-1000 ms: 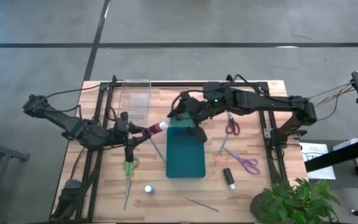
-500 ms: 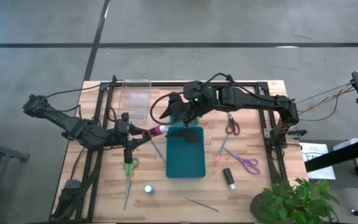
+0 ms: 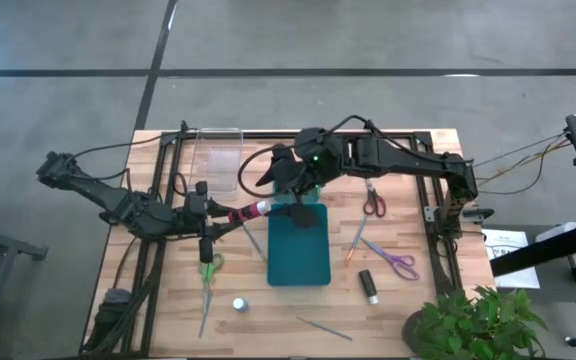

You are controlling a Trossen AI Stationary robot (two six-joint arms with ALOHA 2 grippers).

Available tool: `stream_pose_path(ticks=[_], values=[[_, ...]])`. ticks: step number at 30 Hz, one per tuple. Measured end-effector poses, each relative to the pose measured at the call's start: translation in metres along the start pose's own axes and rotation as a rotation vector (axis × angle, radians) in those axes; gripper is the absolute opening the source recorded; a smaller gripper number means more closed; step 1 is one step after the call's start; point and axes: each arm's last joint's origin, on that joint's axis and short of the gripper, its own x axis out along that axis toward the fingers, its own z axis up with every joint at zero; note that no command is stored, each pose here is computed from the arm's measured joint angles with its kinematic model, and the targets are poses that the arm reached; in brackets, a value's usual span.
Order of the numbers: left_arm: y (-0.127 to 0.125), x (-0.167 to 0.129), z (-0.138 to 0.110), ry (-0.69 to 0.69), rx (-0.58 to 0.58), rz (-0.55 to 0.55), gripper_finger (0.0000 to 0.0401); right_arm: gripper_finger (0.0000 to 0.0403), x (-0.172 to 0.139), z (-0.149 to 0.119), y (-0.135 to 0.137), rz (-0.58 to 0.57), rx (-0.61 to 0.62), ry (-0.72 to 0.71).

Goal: Pick & Place Paint Supplies
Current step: Put the red paint bottle into the green bin

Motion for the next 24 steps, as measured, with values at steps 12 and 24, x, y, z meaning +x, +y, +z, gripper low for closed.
stream_pose_path(ticks=[12,24], values=[[-0.0006,0.0,0.0021,-0.018,-0.014,-0.006,0.0136,0.0313,0.0063,-0.0021,0.0014,-0.014,0.02,0.011],[-0.0007,0.0,0.0026,-0.024,-0.02,-0.007,0.0136,0.0217,0.0066,-0.0021,0.0023,0.019,0.025,0.006]])
